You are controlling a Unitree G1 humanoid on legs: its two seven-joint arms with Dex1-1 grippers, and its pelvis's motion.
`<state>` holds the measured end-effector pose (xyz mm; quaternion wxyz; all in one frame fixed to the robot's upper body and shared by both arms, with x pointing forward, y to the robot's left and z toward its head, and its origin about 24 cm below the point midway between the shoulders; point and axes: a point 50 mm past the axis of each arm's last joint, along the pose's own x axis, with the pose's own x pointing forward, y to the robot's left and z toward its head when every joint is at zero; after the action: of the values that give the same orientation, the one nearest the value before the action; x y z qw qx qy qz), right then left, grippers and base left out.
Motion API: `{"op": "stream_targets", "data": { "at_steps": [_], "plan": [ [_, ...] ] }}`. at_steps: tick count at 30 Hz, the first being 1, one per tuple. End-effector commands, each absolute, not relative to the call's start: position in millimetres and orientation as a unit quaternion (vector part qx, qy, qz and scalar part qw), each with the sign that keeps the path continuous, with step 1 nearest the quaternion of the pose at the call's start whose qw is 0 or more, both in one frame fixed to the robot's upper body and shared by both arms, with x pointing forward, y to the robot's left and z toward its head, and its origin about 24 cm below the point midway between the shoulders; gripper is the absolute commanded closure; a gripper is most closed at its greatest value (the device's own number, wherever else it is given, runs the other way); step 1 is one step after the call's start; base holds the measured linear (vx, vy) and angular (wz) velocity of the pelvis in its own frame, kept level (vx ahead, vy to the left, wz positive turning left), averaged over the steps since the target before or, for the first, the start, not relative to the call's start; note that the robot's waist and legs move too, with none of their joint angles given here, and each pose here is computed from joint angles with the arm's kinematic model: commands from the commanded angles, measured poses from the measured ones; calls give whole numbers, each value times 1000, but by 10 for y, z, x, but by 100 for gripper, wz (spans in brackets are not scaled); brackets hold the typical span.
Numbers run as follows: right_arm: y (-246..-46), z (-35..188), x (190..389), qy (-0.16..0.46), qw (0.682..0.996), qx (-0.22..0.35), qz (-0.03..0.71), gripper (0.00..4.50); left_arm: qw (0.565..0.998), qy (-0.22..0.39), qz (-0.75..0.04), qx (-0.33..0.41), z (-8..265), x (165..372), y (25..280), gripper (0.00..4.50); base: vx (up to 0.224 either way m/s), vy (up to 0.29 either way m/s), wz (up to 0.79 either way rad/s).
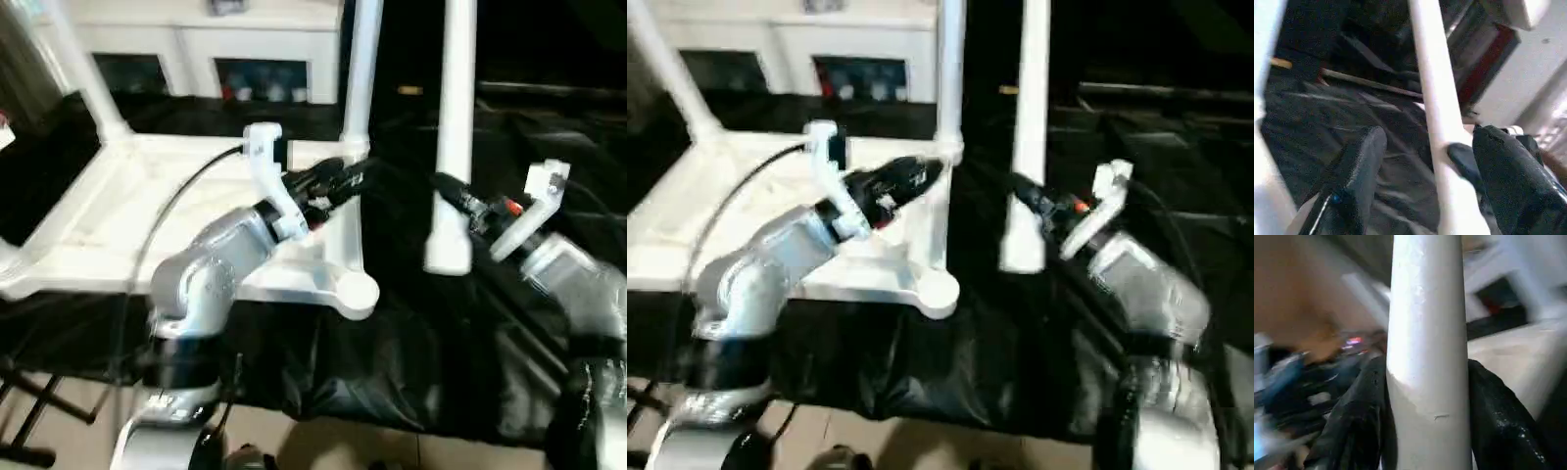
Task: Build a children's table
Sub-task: Pick table leg
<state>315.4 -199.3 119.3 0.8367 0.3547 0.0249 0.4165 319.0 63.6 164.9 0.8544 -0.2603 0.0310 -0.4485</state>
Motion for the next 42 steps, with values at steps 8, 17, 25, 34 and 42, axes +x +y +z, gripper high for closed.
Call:
{"op": "stream_targets", "data": {
  "at_steps": [8, 17, 25, 34, 42],
  "plan": [
    [-1619, 1319, 2914, 28, 804, 326, 496, 267, 804, 49, -513, -297, 1750, 3127, 401, 121, 0, 0, 0],
    [-1397, 1309, 2911, 60, 816, 260, 512, 267, 811, 48, -499, -301, 1776, 3144, 402, 150, 0, 0, 0],
    [-1043, 1316, 3071, 55, 893, 139, 425, 267, 884, 44, -342, -316, 1817, 3368, 508, 200, 0, 0, 0],
    [-752, 1338, 3090, 32, 912, 108, 395, 267, 902, 56, -276, -327, 1769, 3441, 484, 258, 0, 0, 0],
    [-698, 1350, 3054, 30, 906, 117, 405, 232, 891, 41, -313, -325, 1829, 3404, 478, 263, 0, 0, 0]
  ]
}}
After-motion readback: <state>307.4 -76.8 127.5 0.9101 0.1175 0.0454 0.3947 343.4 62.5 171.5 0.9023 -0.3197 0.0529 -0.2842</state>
